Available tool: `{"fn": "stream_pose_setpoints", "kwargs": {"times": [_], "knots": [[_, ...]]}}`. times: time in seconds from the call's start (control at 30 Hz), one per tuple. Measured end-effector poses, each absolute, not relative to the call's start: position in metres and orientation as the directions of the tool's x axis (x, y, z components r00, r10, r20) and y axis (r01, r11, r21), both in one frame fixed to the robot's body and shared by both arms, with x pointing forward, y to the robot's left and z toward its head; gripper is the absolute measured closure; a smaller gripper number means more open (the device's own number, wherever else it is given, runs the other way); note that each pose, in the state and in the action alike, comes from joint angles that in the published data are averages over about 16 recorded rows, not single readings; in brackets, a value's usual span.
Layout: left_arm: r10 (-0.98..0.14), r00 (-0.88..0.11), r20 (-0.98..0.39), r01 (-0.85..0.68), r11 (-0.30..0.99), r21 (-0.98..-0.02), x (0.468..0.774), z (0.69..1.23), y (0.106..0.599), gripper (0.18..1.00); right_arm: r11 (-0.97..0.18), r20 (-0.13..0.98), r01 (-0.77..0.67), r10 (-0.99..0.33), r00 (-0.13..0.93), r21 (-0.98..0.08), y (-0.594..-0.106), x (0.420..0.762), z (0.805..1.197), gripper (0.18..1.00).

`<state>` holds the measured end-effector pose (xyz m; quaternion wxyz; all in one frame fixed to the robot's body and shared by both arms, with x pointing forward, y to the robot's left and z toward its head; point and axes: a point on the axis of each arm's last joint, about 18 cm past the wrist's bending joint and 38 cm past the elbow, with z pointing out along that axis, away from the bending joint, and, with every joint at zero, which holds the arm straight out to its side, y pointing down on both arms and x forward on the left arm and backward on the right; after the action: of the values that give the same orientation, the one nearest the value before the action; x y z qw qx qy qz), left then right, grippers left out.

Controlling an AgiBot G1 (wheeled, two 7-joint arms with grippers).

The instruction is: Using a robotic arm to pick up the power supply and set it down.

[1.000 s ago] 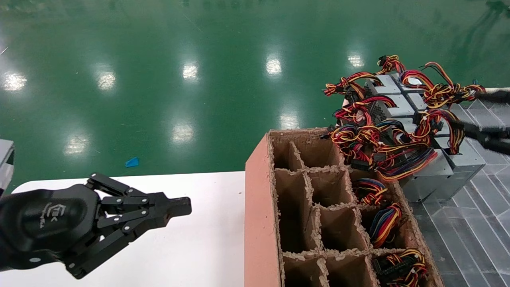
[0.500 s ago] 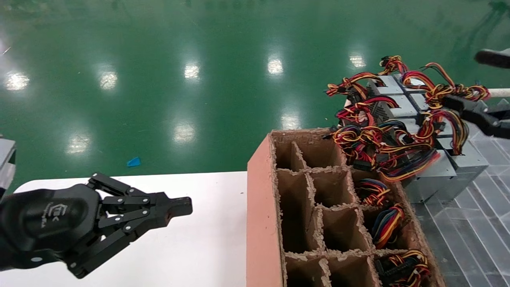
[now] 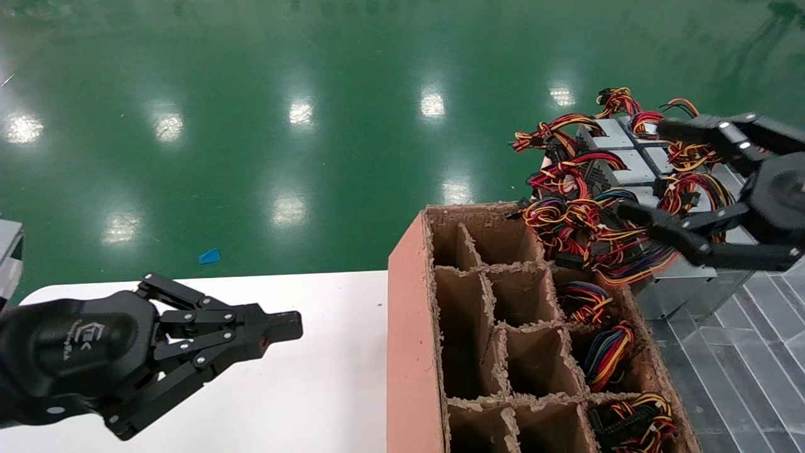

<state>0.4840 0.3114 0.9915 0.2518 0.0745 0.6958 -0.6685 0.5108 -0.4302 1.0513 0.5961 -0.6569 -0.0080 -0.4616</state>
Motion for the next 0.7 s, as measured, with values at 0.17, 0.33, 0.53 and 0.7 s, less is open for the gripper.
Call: {"fn": "stream_pose_setpoints", "kwargs": {"times": [0.17,0.33,0.53,0.7], "knots": [[-0.233,-0.862,-0.450,0.440,0.095,-0.893,0.484,0.992,0.311,0.993,-0.266,0.606,0.557,-0.499,0.619,-0.787,-0.412,0.510,1.045,0.180],[-0.233,-0.862,-0.450,0.440,0.095,-0.893,0.484,0.992,0.311,0.991,-0.241,0.594,0.550,-0.455,0.664,-0.800,-0.394,0.507,1.037,0.179],[-0.233,-0.862,-0.450,0.440,0.095,-0.893,0.484,0.992,0.311,0.974,-0.211,0.574,0.538,-0.399,0.715,-0.816,-0.372,0.503,1.028,0.179],[-0.233,-0.862,-0.450,0.440,0.095,-0.893,0.484,0.992,0.311,0.944,-0.187,0.555,0.525,-0.349,0.755,-0.831,-0.354,0.498,1.019,0.179]]}}
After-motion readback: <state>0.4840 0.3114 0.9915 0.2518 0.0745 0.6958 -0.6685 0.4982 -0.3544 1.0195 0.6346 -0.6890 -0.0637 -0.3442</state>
